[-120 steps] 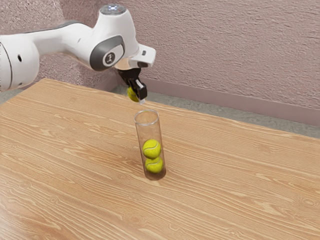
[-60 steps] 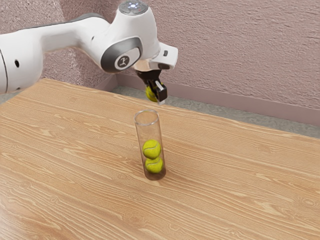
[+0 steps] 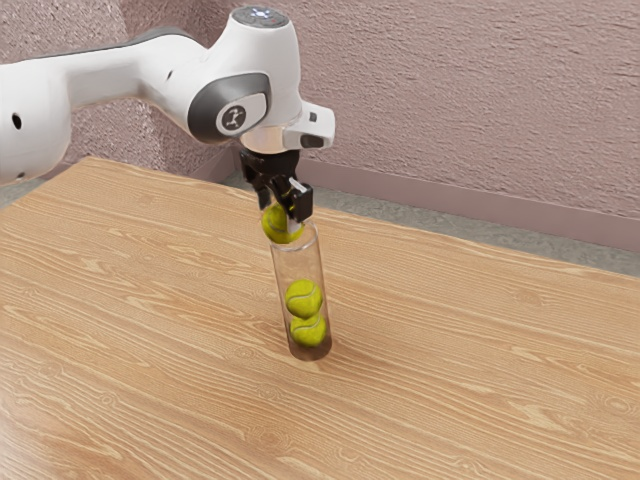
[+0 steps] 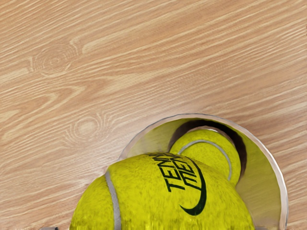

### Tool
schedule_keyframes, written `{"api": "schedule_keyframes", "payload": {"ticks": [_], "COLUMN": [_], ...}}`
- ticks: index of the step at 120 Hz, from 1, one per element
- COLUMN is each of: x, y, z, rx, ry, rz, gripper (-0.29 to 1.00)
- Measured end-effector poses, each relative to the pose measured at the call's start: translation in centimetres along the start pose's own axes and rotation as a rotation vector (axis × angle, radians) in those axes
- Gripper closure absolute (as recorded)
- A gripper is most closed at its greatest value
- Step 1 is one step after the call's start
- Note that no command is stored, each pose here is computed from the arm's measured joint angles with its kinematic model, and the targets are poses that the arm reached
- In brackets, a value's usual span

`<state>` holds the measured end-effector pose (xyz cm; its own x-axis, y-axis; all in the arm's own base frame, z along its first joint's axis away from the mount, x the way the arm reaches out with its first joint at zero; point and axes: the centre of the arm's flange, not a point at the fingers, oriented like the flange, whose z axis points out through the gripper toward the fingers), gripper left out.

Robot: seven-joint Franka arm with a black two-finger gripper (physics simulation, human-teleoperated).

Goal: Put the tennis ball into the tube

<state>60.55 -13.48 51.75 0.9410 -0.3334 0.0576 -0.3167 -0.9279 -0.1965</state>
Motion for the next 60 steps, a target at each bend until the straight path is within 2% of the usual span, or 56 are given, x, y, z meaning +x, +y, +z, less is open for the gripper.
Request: {"api": "schedule_keyframes", "payload": {"ticks": [36,41,52,60], "x": [-0.2,-1.0,-6.7,-9.1], "y": [-0.8,-5.0,-19.5,-23.7], "z": [-0.2,0.0,0.9,-1.6], "rx": [-0.016,-0.052,-0.083,-0.065], "ry": [-0.012,-0.019,-0.052,-0.044], "rz": [-0.046,-0.135,-0.395,-0.458], "gripper": [0.05,0.04,0.03,0.02]}}
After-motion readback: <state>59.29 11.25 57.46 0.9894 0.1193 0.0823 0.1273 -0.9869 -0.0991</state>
